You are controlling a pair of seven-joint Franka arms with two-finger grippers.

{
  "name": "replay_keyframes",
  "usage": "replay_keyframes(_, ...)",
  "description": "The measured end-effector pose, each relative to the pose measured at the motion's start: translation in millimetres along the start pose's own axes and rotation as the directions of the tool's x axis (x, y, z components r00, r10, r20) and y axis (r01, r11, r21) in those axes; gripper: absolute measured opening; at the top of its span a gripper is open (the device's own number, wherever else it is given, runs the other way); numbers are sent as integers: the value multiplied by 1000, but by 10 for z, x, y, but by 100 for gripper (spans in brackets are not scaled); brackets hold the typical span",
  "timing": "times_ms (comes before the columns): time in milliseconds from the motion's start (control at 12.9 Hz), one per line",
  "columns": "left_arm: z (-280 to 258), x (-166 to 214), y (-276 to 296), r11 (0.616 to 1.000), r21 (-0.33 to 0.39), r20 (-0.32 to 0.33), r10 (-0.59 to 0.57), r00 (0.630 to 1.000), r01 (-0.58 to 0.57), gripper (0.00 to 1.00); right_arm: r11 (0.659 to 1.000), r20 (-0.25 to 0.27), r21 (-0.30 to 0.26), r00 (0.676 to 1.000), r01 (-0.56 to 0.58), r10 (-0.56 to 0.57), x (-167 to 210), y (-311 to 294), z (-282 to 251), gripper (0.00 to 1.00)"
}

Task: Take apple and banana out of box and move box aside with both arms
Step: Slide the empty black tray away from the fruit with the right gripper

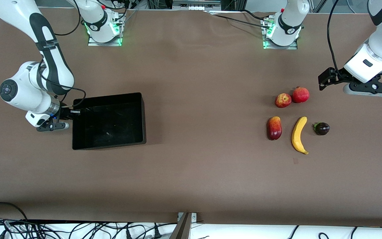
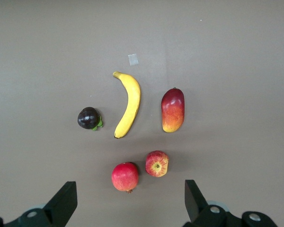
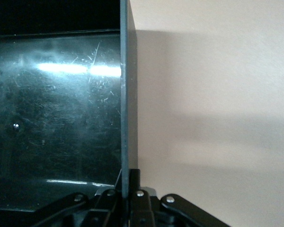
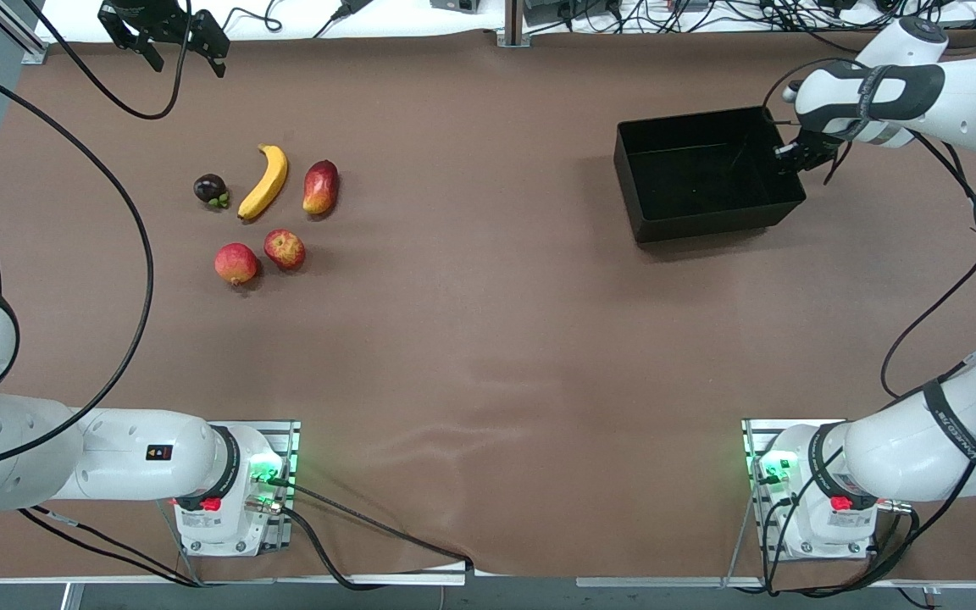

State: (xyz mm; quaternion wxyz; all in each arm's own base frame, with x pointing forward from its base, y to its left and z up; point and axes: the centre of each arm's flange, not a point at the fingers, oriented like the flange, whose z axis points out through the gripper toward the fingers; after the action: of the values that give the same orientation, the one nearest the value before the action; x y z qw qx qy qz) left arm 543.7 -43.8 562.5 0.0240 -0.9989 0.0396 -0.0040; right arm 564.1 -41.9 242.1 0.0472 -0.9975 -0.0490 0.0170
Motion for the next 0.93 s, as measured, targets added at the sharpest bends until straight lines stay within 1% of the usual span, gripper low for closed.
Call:
replay_keyframes(232, 0, 0, 2, 1000, 0, 0, 0, 1000, 0, 100, 1000, -2, 0, 1000, -8, 8, -58, 45, -2, 4)
replay_keyframes(310, 0, 0, 2, 1000, 0, 0, 0, 1000, 0, 100, 1000, 5, 3, 1000, -6, 6, -68, 42, 5, 11)
replay_keyframes(464, 1, 1, 2, 1000, 0, 0, 0, 1000, 0, 100, 1000, 6, 7, 1000, 9, -9, -35, 22, -53, 33)
replay_keyframes(542, -1, 1, 2, 1000, 0, 0, 0, 1000, 0, 100, 1000, 6, 14, 1000, 19, -19, 32, -2, -165, 46)
replay_keyframes(619, -6, 2, 2, 1000, 0, -1, 0, 1000, 0, 100, 999, 10, 27, 999, 32, -32, 141, -52, -345, 55)
replay_keyframes(774, -8, 4, 3, 1000, 0, -2, 0, 1000, 0, 100, 996, 19, 54, 997, 67, -68, 345, -205, -797, 78)
replay_keyframes(929, -5, 7, 3, 1000, 0, -1, 1, 1000, -1, 100, 993, 6, 53, 994, 106, -107, 429, -327, -1256, 100)
